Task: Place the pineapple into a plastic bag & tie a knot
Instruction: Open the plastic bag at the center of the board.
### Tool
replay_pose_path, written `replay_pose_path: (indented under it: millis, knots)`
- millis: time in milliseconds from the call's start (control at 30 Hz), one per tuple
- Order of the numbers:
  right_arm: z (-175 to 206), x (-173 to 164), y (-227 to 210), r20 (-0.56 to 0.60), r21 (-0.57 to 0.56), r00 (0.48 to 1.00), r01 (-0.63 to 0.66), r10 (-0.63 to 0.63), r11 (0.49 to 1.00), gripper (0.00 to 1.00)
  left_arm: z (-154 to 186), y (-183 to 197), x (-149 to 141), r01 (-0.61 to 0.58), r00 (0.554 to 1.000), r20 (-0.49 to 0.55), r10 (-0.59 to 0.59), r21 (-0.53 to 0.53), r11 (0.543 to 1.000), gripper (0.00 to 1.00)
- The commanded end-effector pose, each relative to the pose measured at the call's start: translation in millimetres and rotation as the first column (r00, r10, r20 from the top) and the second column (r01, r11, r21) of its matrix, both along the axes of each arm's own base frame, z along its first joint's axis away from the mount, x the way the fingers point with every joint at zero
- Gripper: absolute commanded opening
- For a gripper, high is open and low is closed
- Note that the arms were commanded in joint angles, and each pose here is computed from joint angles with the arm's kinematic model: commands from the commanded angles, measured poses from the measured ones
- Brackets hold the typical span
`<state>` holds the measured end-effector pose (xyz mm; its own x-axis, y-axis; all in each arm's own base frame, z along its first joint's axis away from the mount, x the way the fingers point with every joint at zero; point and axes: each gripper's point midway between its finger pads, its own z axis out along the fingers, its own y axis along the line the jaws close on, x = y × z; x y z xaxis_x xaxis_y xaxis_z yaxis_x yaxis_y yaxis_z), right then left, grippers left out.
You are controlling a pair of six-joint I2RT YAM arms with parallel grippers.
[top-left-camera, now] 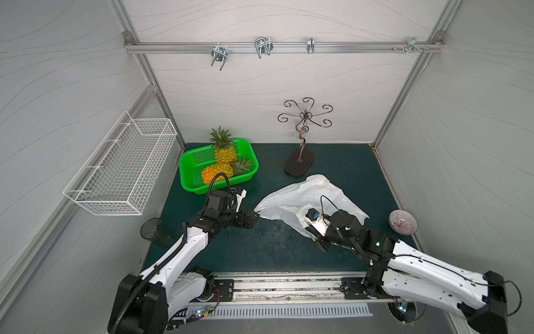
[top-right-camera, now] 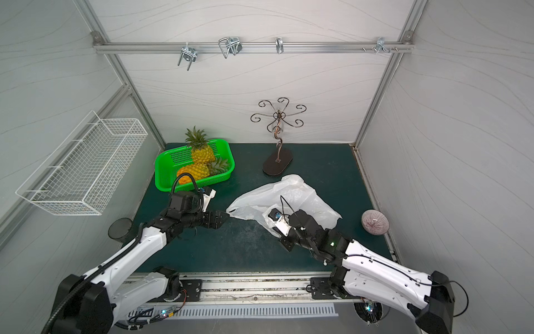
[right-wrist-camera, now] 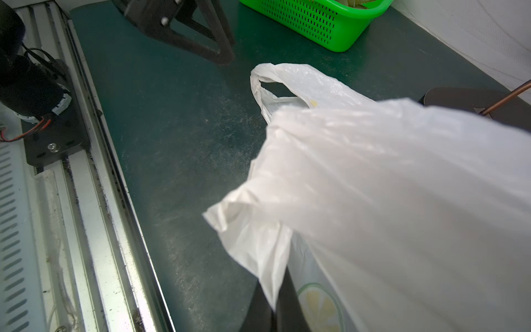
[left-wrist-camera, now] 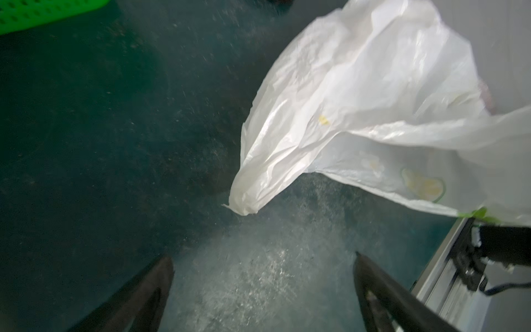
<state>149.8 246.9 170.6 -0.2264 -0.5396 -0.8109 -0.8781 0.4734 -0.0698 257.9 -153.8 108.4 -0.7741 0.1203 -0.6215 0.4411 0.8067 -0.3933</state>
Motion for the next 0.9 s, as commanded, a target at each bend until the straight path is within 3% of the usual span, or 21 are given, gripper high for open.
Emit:
replay_pose_path:
  millis: [0, 133, 233, 467, 600, 700, 867]
  knots:
    - [-8.4, -6.4, -5.4, -0.029, -0.021, 0.999, -0.020, 0.020, 1.000, 0.00, 8.0, -10.0, 16.9, 0.115, 0.987, 0.105, -0.125, 0.098, 0.988, 0.99]
    - [-8.4, -6.1, -4.2, -0.043, 0.004, 0.999, -0.006, 0.006, 1.000, 0.00, 2.6, -21.5, 29.2, 0.152, 0.983, 0.085, -0.162, 0.114, 0.982, 0.99]
    - [-6.6, -5.7, -4.1, -0.045, 0.021, 0.999, 0.002, -0.001, 1.000, 0.00, 0.8, -31.8, 44.2, 0.153, 0.984, 0.078, -0.162, 0.112, 0.982, 0.93]
    - [-0.1, -0.9, -8.8, -0.010, 0.062, 0.999, 0.036, -0.036, 0.997, 0.00, -17.8, -44.9, 71.4, 0.113, 0.993, 0.032, -0.117, 0.109, 0.988, 0.55]
    - [6.4, 7.0, -13.2, 0.003, 0.080, 0.998, 0.070, -0.070, 0.994, 0.00, -21.1, -54.7, 76.1, 0.110, 0.994, 0.009, -0.111, 0.049, 0.993, 0.27]
    - [8.5, 11.7, -15.4, 0.006, 0.094, 0.996, 0.093, -0.094, 0.991, 0.00, -15.4, -60.5, 77.8, 0.102, 0.995, 0.007, -0.102, 0.005, 0.995, 0.00]
    - [13.7, 23.4, -22.2, 0.028, 0.102, 0.986, 0.164, -0.167, 0.981, 0.00, 21.8, -60.2, 83.6, 0.014, 0.998, 0.059, -0.010, -0.065, 0.998, 0.00]
